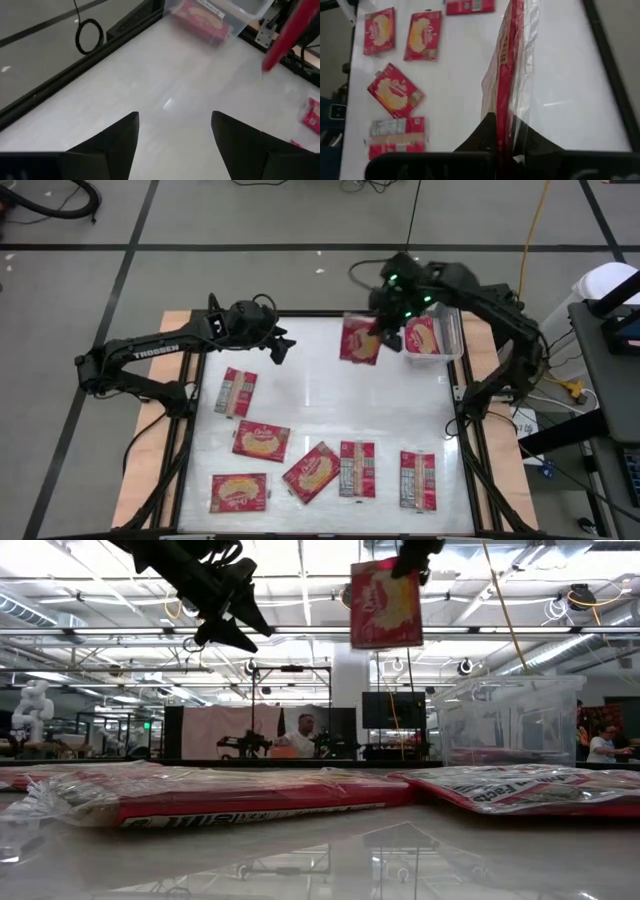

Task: Sort popcorn bags into baskets
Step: Put the red popcorn bag into the transparent container

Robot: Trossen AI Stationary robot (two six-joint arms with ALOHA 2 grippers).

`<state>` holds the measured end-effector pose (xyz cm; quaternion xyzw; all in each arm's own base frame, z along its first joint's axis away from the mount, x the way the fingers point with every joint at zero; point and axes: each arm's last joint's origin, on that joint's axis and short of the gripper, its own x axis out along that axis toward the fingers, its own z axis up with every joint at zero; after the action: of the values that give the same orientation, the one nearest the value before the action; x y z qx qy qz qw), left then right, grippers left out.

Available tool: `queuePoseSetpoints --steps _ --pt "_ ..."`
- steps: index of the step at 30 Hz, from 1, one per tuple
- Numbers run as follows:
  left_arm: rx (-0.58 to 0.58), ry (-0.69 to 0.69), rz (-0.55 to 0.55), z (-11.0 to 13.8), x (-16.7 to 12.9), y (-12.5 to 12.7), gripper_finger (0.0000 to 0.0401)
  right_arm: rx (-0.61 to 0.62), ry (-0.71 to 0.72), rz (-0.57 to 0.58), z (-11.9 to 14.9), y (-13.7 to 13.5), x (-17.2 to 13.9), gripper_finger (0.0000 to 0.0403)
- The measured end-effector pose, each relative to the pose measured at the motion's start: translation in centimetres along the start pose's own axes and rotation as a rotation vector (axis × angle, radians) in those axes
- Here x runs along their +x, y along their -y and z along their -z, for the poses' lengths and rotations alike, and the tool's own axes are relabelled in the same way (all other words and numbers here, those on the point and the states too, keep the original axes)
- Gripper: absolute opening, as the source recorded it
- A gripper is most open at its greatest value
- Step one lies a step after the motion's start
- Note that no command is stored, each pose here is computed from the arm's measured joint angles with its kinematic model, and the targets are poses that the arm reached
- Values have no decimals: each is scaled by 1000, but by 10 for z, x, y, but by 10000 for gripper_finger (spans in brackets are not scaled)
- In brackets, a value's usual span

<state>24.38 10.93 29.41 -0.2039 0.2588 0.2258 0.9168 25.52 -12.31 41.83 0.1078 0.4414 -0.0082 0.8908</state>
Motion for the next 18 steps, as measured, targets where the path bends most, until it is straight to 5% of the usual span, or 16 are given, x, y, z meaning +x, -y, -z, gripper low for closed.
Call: queuePoseSetpoints --steps 7,18 --pt "-41 1 1 0 0 0 253 -23 96 118 23 16 -53 4" --pt "-84 4 -6 0 0 0 253 26 -95 297 65 38 -87 4"
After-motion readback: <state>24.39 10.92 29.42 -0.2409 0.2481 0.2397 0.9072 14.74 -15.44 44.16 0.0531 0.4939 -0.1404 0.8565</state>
